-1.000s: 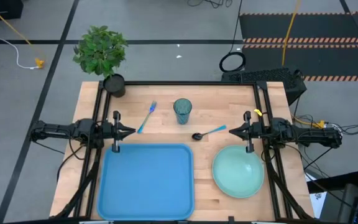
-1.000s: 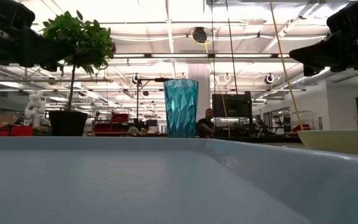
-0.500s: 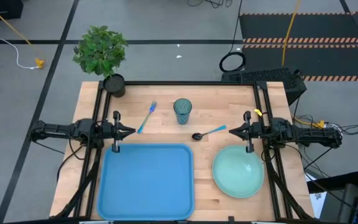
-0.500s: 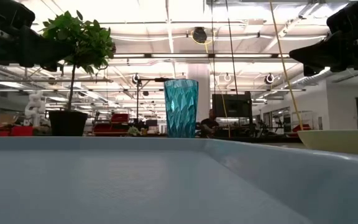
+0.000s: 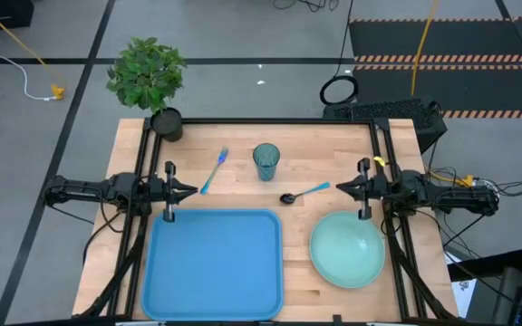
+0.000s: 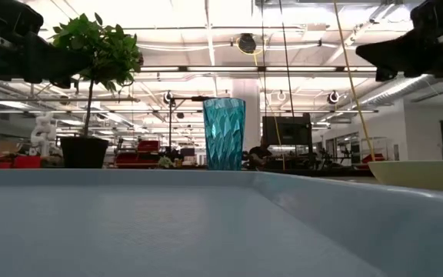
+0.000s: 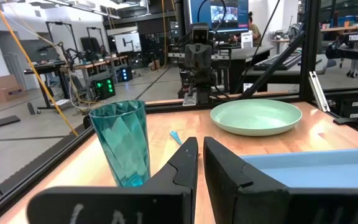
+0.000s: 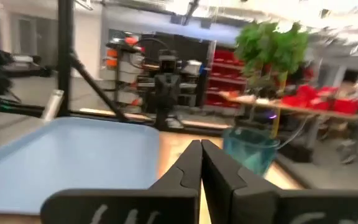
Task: Pick and place plate/cup/fork/spoon on tray
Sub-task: Put the blue glass on the blue tray
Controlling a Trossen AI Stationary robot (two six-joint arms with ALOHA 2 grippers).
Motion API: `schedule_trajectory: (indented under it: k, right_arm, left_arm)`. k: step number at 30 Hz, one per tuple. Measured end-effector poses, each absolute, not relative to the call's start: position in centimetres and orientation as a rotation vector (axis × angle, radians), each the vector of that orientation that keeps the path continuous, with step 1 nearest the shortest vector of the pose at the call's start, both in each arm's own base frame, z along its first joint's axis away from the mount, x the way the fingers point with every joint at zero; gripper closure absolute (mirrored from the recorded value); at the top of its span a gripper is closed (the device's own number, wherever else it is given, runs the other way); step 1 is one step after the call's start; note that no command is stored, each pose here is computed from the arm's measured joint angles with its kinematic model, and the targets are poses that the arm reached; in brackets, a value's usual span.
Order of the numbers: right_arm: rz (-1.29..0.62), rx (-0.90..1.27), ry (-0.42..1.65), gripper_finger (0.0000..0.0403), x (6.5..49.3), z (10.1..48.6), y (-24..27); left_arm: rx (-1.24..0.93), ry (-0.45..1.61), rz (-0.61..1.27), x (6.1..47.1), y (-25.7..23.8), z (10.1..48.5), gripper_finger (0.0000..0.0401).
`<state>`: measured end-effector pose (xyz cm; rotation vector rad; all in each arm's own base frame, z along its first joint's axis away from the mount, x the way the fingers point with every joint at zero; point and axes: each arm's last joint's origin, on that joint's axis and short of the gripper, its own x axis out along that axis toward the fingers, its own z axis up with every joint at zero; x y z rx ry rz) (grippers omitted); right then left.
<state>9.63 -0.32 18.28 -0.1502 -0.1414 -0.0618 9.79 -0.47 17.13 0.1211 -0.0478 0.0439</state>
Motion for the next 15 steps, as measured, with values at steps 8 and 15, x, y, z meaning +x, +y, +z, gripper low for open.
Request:
schedule_trajectory:
  k: [8,15]
  right_arm:
    - [-0.221,-0.155,-0.182,0.0403,8.8,23.6,-0.7]
    - [-0.216,-0.14,-0.114,0.0403,9.5,30.2,-0.8]
  left_arm:
    - [0.121,-0.047,0.044,9.8,-0.5,17.1,0.037]
    - [0.121,-0.044,0.043,9.8,-0.5,17.1,0.037]
